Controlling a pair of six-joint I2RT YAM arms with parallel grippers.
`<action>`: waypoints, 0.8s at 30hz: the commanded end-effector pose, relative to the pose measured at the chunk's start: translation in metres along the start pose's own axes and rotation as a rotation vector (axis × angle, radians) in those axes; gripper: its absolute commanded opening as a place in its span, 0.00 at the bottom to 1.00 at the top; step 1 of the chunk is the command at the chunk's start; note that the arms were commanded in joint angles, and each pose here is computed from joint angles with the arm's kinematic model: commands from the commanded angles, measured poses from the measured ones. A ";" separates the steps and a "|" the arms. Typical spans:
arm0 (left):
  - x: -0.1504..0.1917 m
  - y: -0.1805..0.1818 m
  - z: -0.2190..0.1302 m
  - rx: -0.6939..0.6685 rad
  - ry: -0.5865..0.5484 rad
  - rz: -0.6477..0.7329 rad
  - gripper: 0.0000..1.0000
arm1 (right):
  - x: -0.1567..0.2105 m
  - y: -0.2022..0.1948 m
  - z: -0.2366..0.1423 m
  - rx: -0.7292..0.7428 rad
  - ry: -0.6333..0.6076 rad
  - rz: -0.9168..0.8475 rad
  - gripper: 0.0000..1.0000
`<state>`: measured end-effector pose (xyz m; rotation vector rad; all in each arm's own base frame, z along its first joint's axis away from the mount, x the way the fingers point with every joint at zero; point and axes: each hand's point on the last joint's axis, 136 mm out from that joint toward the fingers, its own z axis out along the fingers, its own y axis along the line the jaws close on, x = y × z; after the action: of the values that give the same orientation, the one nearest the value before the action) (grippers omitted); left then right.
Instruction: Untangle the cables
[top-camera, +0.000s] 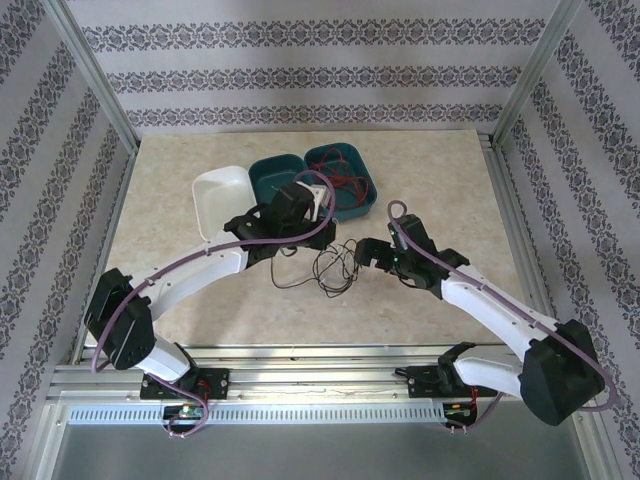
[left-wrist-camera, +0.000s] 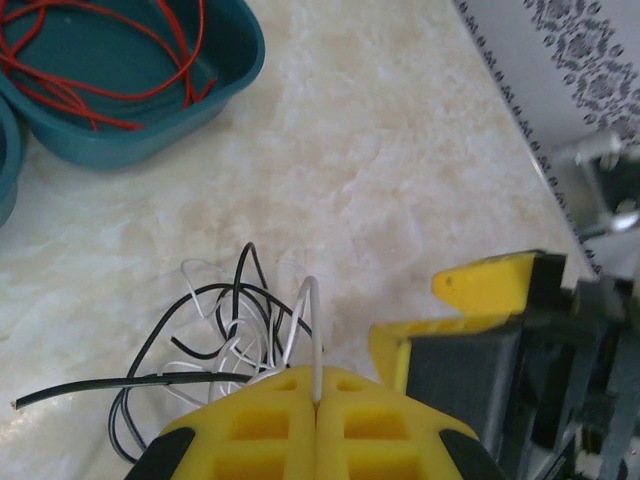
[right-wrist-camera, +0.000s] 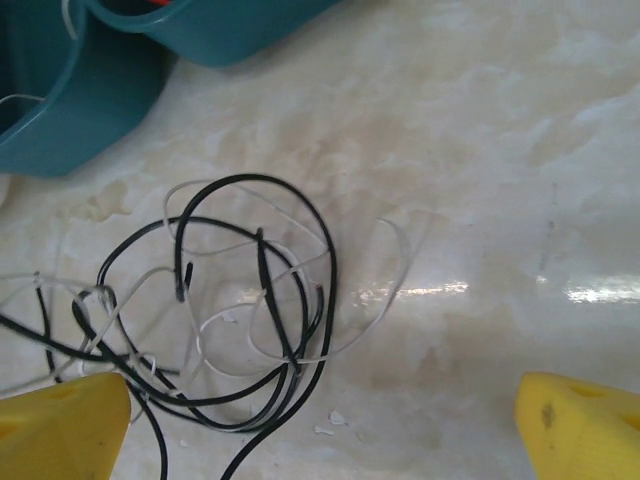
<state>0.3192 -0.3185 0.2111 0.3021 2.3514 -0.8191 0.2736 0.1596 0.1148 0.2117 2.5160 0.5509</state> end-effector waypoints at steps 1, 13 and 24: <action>-0.032 -0.013 -0.012 0.056 -0.082 -0.026 0.00 | -0.001 0.013 -0.002 -0.061 -0.057 -0.067 0.98; -0.043 -0.036 -0.011 0.174 -0.078 -0.056 0.00 | -0.010 0.056 -0.007 -0.134 -0.189 -0.209 0.98; -0.058 -0.084 -0.050 0.416 -0.118 -0.070 0.00 | -0.026 0.044 0.023 -0.031 -0.241 -0.162 0.84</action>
<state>0.3133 -0.3546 0.2745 0.3140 2.2152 -1.2055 0.2937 0.2031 0.1158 0.0029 2.3306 0.4959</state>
